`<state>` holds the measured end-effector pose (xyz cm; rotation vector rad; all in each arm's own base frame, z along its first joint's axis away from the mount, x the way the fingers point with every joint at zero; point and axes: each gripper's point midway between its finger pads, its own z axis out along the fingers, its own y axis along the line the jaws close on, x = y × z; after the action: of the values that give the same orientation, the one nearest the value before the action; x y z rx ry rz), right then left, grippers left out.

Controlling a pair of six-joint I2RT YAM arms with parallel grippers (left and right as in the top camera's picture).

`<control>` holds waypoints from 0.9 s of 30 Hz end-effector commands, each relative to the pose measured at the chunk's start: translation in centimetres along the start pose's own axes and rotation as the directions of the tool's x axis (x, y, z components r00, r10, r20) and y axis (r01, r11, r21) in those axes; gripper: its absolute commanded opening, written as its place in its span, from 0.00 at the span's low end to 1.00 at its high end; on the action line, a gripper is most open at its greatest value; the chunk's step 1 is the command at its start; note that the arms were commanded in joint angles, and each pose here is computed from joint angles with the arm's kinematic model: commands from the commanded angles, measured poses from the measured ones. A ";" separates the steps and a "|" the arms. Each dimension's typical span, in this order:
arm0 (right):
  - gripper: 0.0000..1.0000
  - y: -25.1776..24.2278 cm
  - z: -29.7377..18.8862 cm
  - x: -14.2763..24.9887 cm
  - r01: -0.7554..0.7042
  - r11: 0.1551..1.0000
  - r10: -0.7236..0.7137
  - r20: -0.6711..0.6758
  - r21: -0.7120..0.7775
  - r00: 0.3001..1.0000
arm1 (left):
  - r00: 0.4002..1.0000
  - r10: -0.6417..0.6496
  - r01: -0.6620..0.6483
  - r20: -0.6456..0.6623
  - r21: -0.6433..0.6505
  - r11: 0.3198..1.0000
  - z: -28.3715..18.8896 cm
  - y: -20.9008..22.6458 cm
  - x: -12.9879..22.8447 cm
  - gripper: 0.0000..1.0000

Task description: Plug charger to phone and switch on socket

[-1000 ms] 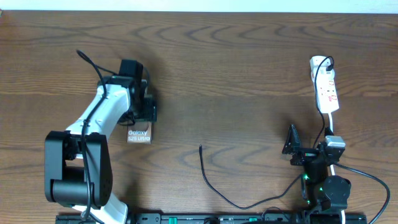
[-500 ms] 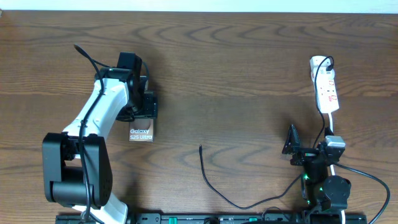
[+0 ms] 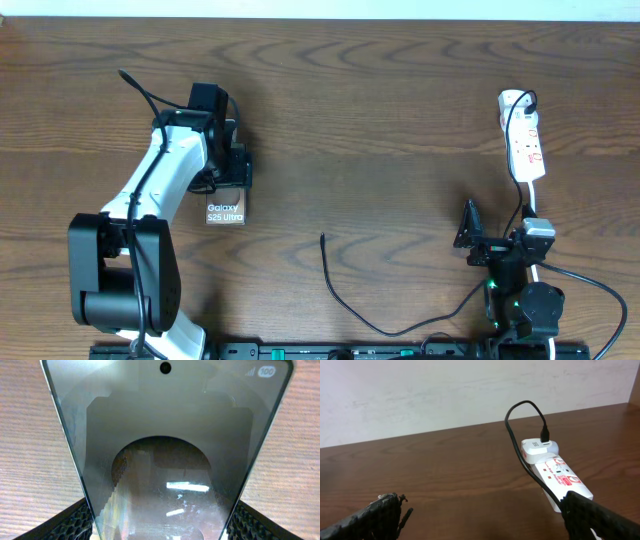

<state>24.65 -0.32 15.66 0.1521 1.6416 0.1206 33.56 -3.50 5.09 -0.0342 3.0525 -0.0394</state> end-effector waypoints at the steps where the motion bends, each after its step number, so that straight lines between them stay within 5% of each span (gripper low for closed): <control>1: 0.99 0.2 0.0 0.1 0.013 1.000 -0.013 -0.001 -0.006 1.000 | 1.000 -0.005 0.005 -0.001 -0.035 0.999 0.7 0.6 0.4 0.07; 27: 0.99 0.2 0.0 0.1 0.013 1.000 -0.013 -0.001 -0.006 1.000 | 1.000 -0.005 0.005 -0.012 -0.032 0.999 4.1 0.8 2.4 0.07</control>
<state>24.65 -0.32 15.66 0.1518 1.6417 0.1209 31.40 -2.91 0.92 -0.0364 3.0701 -0.0031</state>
